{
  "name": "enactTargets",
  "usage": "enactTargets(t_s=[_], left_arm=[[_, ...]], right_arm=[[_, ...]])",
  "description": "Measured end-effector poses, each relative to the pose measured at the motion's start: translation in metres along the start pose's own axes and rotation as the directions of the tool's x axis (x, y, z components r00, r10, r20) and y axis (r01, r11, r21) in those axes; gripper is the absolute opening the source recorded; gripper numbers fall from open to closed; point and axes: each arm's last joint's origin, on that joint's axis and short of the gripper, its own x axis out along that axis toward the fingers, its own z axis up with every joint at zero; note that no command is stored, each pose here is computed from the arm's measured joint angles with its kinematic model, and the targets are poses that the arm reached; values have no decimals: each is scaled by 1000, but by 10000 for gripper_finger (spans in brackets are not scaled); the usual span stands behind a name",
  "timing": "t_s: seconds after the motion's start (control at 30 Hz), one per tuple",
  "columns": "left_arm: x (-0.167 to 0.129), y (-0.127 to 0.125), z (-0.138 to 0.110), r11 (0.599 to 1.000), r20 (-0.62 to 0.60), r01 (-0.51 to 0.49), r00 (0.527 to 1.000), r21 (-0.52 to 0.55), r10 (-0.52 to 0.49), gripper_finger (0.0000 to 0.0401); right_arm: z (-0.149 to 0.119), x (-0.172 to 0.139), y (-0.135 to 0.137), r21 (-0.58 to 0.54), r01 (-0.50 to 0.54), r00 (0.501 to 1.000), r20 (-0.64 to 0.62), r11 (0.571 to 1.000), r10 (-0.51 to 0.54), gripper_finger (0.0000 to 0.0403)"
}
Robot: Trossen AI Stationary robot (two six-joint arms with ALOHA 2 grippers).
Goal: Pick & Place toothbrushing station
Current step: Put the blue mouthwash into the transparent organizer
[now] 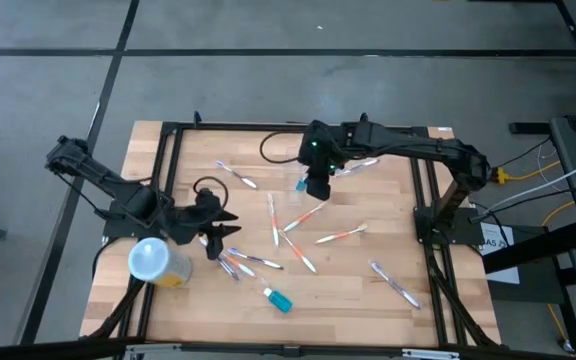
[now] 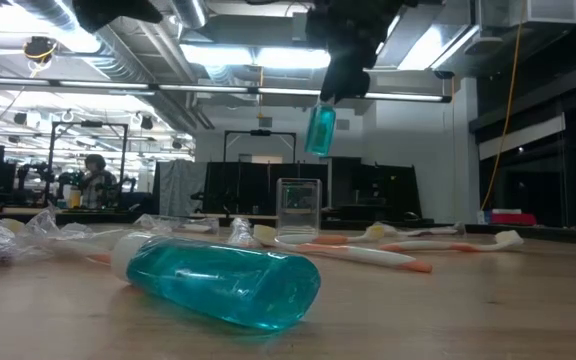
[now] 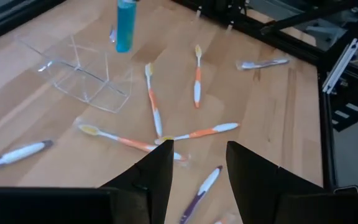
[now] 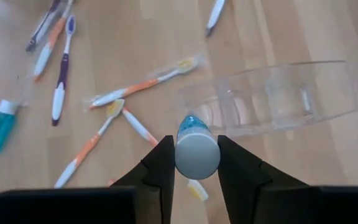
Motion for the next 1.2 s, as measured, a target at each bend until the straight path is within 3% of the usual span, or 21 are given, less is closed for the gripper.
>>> enactTargets(t_s=[0.3, 0.43, 0.6, 0.83, 1.2], left_arm=[[14, -21, -21, 1000, -35, -9, 999, -4, 9, 143], [25, -32, -23, 1000, -12, 14, 1000, -26, -15, 143], [30, -37, -31, 999, -11, -15, 1000, -37, 15, 143], [26, -40, -34, 997, 41, -36, 998, -62, 39, 143], [24, -41, -36, 996, 58, -43, 997, -75, 47, 143]], right_arm=[[16, -12, -11, -51, 42, 997, 66, 998, -39, 97], [30, -3, -17, -82, 49, 999, 11, 995, -49, 97], [37, 9, -28, -146, 75, 983, -158, 986, -98, 97], [51, 6, -49, -111, 85, 988, -117, 990, -98, 97], [51, 25, -56, -102, 52, 985, -157, 993, -68, 97]])
